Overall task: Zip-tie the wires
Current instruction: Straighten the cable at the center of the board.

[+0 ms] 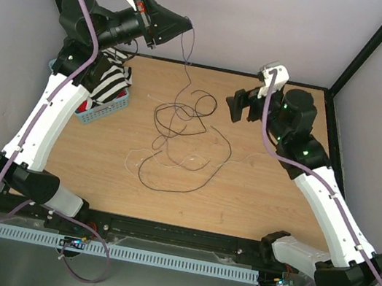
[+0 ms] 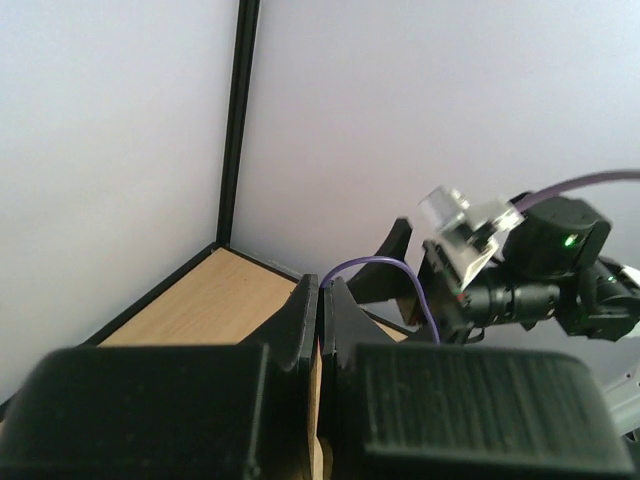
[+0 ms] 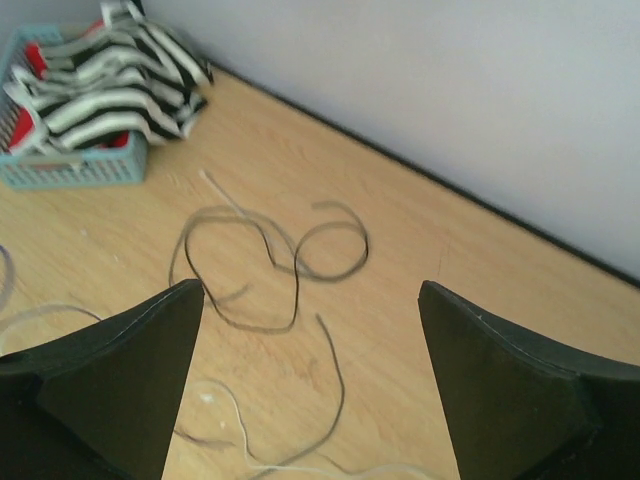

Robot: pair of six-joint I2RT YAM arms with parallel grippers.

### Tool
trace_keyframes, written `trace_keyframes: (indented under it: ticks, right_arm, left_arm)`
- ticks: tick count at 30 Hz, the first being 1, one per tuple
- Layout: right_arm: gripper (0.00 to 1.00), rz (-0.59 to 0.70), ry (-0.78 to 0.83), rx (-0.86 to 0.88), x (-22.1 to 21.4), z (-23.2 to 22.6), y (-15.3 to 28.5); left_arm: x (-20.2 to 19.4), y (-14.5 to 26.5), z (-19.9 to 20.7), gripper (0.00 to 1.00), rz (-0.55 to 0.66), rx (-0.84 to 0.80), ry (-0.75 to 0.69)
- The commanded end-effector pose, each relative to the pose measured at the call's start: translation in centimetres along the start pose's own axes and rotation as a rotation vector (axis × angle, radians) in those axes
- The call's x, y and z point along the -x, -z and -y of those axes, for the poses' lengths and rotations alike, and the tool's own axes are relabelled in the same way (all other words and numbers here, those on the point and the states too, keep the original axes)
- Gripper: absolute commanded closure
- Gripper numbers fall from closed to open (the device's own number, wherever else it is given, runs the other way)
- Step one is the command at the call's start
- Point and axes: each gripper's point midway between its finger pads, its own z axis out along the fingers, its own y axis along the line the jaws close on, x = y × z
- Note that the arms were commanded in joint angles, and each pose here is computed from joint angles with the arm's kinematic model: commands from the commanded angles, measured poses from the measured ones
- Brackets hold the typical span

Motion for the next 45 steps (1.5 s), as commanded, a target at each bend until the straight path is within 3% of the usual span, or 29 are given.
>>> trace_keyframes:
  ticks: [1,6,10,17,23,34,45]
  right_arm:
    - [0.01,-0.120,-0.026,-0.019,-6.3,0.3,-0.4]
    - [0.01,-0.187,-0.048,0.210,-13.6,-3.8,-1.4]
    - [0.01,-0.106,-0.055,0.415,-15.5,-7.7,-1.2]
    - [0.01,-0.032,0.075,0.572,-19.2,-13.4,-2.3]
    - [0.01,-0.134,0.041,0.459,-22.3,-12.9,-6.7]
    - [0.01,-0.151,0.021,0.297,-23.8,-10.7,-11.4]
    - [0.08,-0.240,-0.027,0.417,-24.8,-12.8,-9.2]
  left_arm:
    - [0.3,0.0,-0.1,1.00,0.007,0.024,0.009]
    - [0.0,0.1,-0.1,1.00,0.002,0.028,0.006]
    - [0.0,0.1,-0.2,1.00,0.002,0.032,0.009]
    - [0.5,0.3,0.1,1.00,0.012,0.037,0.000]
    - [0.7,0.4,0.4,1.00,0.012,0.035,0.005]
    - [1.0,0.5,1.1,1.00,0.011,0.013,0.015]
    - [0.9,0.6,1.1,1.00,0.009,0.018,0.007]
